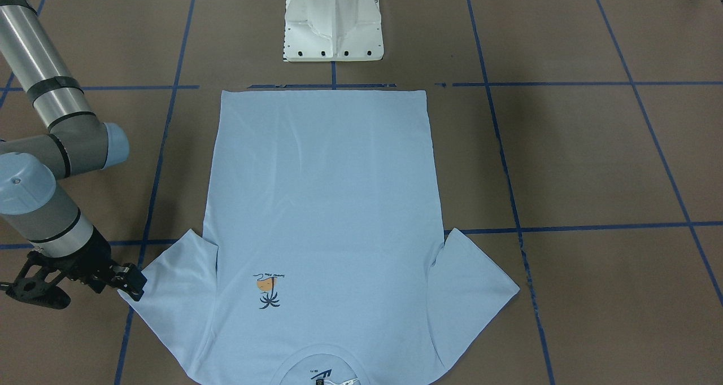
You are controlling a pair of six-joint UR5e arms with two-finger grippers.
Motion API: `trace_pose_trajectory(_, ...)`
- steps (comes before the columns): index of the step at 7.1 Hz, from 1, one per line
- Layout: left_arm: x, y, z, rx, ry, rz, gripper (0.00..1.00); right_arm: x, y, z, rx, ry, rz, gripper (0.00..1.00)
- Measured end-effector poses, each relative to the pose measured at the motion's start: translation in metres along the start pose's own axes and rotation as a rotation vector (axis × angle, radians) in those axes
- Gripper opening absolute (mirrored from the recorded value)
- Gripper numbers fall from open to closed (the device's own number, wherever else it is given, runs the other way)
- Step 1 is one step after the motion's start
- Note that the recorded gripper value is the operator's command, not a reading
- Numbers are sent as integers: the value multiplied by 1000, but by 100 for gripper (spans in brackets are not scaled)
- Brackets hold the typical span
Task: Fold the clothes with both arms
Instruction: 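Grasp the sleeve nearest the right gripper and fold it inward over the chest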
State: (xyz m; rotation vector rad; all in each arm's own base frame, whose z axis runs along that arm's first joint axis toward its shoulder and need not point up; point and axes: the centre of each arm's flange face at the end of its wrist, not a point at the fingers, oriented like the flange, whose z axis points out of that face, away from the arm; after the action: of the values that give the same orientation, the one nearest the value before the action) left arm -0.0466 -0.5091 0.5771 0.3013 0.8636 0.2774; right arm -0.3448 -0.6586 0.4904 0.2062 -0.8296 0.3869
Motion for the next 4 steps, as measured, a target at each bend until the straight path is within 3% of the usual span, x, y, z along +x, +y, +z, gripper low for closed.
trace_pose_trajectory(1,1,0,0,1,0,2,100,2,0,5,1,10,10,63)
trace_pose_trajectory(2,1,-1,-1,2,0,3,100,4,0,8,0,16,15,51)
trace_pose_trajectory(3,1,-1,-1,3,0,4,100,5,1,10,-2,19,17,34)
trace_pose_trajectory(4,2,-1,-1,3,0,4,100,4,2,10,-3,18,19,1)
